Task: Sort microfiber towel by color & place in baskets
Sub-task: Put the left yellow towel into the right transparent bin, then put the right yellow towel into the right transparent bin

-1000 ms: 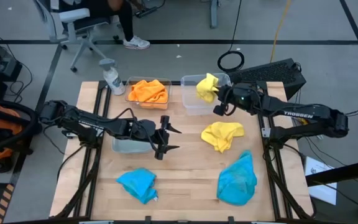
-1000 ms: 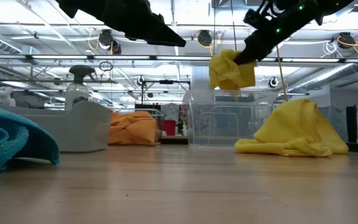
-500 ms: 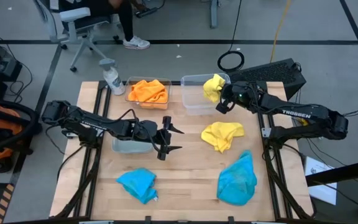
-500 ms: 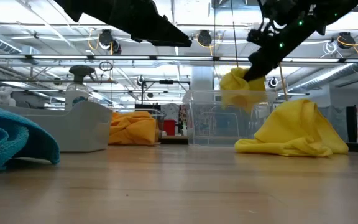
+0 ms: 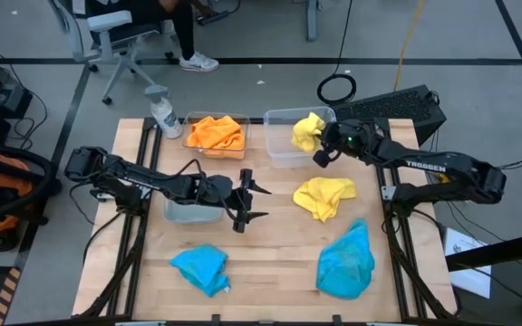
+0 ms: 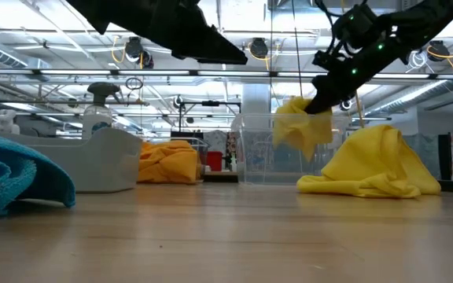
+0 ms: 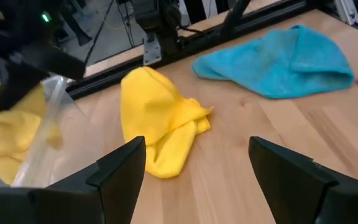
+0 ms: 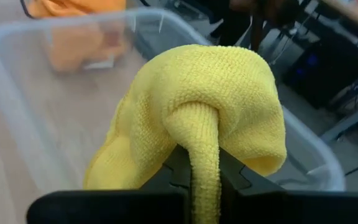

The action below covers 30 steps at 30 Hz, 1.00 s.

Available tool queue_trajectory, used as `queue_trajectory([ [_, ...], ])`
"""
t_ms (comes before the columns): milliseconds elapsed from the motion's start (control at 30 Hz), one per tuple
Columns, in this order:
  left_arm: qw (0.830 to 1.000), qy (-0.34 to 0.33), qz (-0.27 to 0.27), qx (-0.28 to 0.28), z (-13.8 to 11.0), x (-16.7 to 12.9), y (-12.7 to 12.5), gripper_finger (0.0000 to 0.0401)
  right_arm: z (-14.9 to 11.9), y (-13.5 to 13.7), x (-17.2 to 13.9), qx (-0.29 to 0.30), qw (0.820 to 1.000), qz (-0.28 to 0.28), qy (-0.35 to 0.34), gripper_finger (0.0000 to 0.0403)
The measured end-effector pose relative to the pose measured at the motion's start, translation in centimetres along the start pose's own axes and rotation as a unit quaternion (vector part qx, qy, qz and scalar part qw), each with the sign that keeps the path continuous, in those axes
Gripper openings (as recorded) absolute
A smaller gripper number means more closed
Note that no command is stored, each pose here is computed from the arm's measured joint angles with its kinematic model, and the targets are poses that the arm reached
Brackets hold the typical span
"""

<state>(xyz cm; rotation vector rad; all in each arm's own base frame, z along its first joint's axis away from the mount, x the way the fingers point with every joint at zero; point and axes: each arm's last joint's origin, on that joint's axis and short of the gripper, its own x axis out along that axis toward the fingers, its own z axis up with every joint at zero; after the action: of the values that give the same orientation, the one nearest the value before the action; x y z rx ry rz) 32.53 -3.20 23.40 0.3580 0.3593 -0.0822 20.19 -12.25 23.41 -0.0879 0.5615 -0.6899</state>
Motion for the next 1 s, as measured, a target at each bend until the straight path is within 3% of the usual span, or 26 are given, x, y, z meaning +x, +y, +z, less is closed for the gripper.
queue_trajectory([
  [233,1.000,0.000,-0.001,0.000,-0.1,0.2,0.0,0.0290,-0.8,0.7,2.5,0.001,1.000,0.003,0.020,0.0023],
  [400,1.000,0.000,-0.002,0.000,-0.1,0.2,0.0,0.0290,-1.2,0.9,3.2,-0.001,1.000,0.002,0.027,0.0058],
  [700,1.000,0.002,-0.004,0.000,-0.1,0.2,-0.1,0.0290,-0.4,0.6,2.3,0.007,1.000,-0.004,0.003,0.0145],
  [1000,1.000,0.003,-0.006,-0.001,-0.2,0.2,-0.1,0.0290,0.1,0.2,-0.6,0.009,1.000,-0.013,0.001,0.0191],
])
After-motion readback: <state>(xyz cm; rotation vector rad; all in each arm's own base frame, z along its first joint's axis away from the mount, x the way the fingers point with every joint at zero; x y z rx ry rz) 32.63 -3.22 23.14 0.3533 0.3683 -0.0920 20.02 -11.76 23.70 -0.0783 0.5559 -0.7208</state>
